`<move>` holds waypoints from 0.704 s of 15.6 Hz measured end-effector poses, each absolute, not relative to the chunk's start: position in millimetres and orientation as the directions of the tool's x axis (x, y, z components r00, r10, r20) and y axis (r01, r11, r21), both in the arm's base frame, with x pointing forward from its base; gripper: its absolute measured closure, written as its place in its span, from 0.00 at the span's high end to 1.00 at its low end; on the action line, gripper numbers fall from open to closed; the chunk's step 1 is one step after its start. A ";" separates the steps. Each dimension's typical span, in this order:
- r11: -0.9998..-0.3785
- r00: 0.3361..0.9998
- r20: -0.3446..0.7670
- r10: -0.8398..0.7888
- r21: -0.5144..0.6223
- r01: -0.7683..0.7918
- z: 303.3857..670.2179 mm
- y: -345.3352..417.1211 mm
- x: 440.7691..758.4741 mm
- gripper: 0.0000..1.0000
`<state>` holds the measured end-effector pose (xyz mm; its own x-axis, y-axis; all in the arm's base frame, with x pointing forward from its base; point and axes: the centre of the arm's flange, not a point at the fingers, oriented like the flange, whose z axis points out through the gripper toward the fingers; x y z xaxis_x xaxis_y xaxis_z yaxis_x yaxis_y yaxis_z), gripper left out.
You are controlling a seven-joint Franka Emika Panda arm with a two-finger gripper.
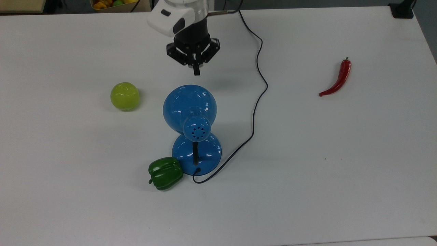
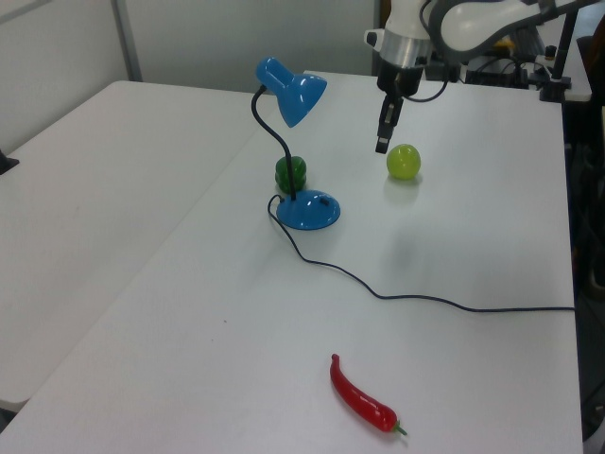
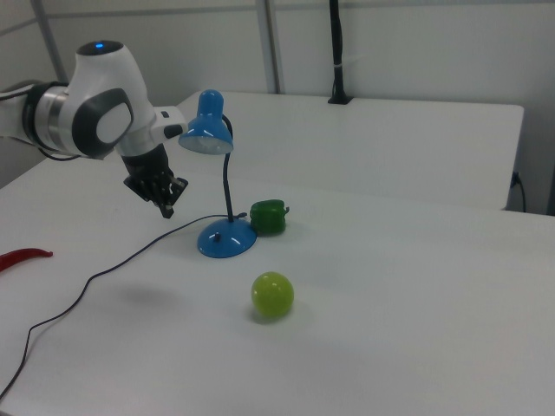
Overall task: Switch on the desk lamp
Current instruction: 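Move the gripper over the blue lamp base toward its switch, then lower the gripper and press the switch on the lamp base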
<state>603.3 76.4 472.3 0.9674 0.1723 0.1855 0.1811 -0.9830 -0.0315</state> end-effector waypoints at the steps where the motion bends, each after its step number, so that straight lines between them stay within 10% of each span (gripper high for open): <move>1: -0.984 0.966 0.200 0.166 -0.030 0.175 466.2 76.8 607.5 0.01; 11: -0.989 0.933 0.333 0.139 -0.010 0.150 408.2 77.7 644.2 0.01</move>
<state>644.2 77.7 408.2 0.9327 0.1387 0.3329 0.1505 -0.9886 -0.0098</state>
